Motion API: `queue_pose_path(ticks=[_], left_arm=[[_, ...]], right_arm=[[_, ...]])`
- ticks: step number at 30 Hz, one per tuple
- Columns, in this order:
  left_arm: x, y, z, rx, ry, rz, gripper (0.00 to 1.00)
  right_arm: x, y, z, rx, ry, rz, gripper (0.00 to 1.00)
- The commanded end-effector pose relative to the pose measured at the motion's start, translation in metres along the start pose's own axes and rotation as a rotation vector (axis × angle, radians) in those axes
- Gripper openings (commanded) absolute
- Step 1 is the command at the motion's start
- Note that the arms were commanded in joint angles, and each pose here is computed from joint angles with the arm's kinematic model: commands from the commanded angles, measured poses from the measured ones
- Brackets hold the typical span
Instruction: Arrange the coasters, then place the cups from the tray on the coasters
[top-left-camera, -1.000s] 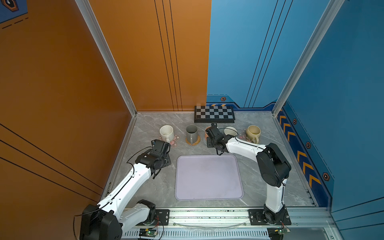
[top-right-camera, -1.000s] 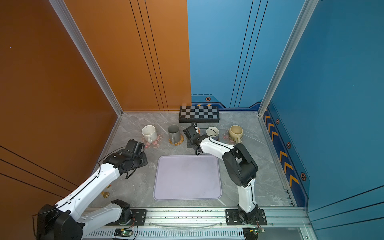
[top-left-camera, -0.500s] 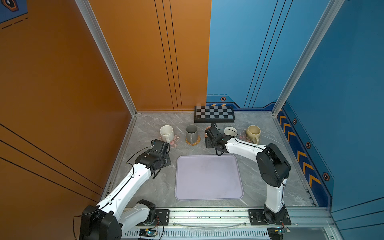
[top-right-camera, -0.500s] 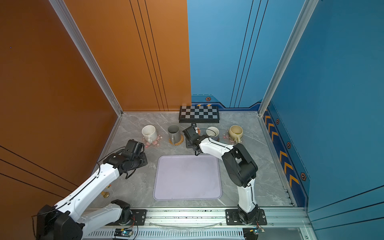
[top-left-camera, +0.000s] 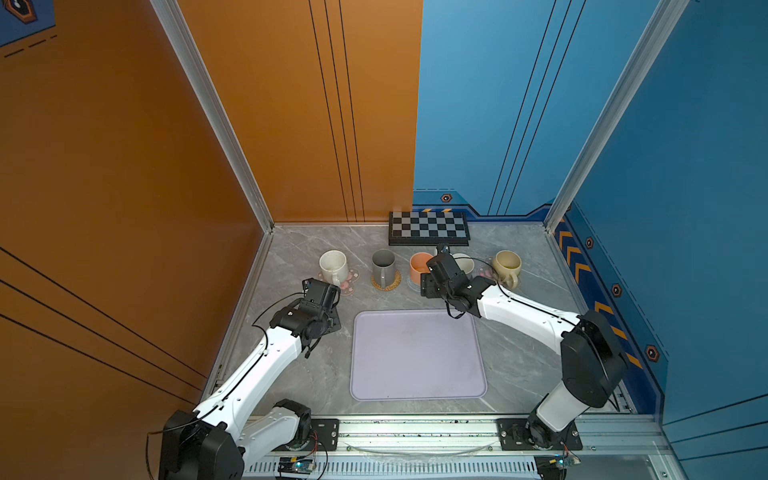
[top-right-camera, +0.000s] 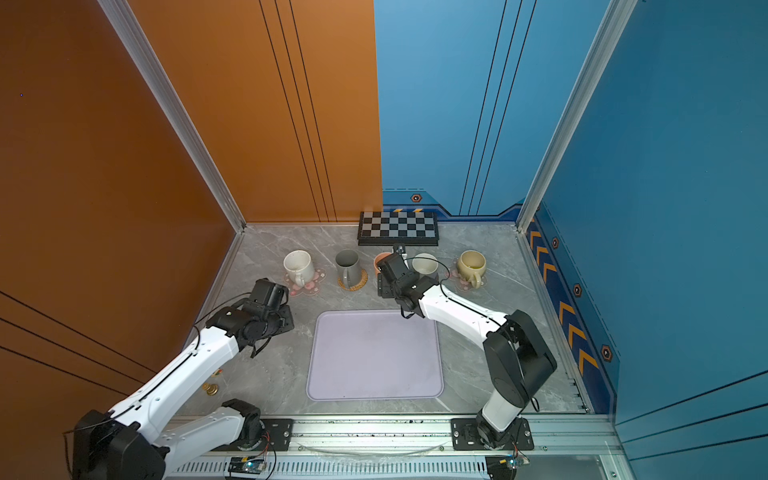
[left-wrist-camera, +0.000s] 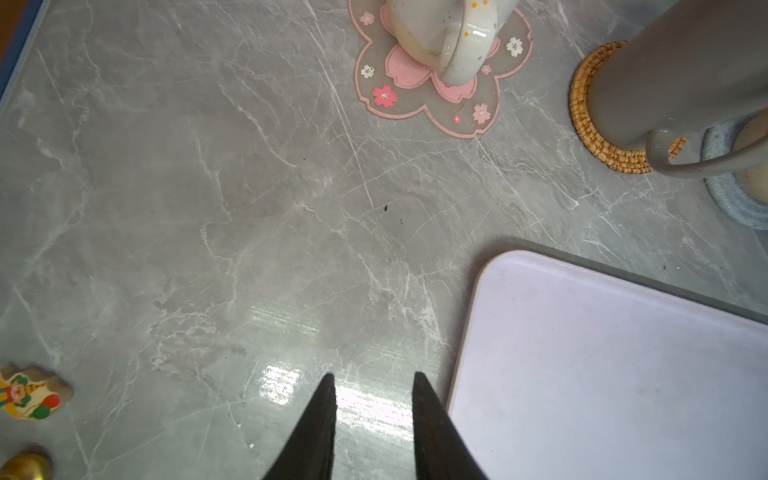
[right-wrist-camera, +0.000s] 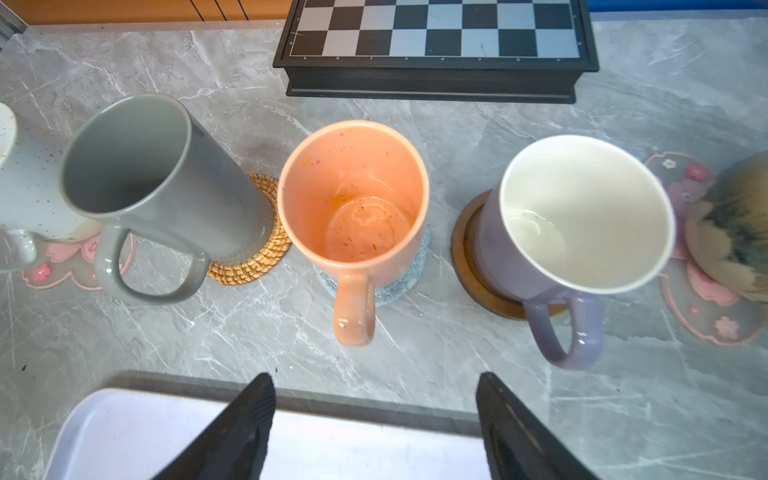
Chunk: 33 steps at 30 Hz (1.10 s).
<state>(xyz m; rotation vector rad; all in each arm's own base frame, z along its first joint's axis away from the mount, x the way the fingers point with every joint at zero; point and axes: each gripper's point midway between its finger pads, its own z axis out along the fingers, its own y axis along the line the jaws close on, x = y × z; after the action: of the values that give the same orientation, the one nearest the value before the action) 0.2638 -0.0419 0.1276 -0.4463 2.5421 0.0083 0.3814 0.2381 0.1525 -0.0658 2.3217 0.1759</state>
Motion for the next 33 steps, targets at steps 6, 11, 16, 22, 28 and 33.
queue_pose_path(ticks=[6, 11, 16, 22, 28, 33], left_arm=[[-0.039, 0.012, -0.006, -0.098, -0.158, 0.095, 0.32], [-0.051, 0.014, -0.004, -0.125, -0.190, 0.124, 0.33], [-0.060, 0.020, -0.003, -0.179, -0.203, 0.128, 0.35], [-0.073, 0.010, 0.000, -0.164, -0.230, 0.136, 0.38], [-0.092, 0.005, -0.006, -0.170, -0.289, 0.176, 0.55], [-0.120, 0.003, -0.025, -0.159, -0.381, 0.181, 0.98]], right_arm=[[0.004, -0.062, -0.030, 0.120, -0.037, 0.015, 0.81], [0.003, -0.100, -0.047, 0.169, -0.070, 0.064, 0.81], [0.002, -0.139, -0.063, 0.224, -0.103, 0.097, 0.83], [0.001, -0.180, -0.076, 0.253, -0.128, 0.191, 0.84], [0.000, -0.210, -0.086, 0.312, -0.154, 0.242, 0.88], [-0.006, -0.228, -0.084, 0.329, -0.165, 0.287, 0.91]])
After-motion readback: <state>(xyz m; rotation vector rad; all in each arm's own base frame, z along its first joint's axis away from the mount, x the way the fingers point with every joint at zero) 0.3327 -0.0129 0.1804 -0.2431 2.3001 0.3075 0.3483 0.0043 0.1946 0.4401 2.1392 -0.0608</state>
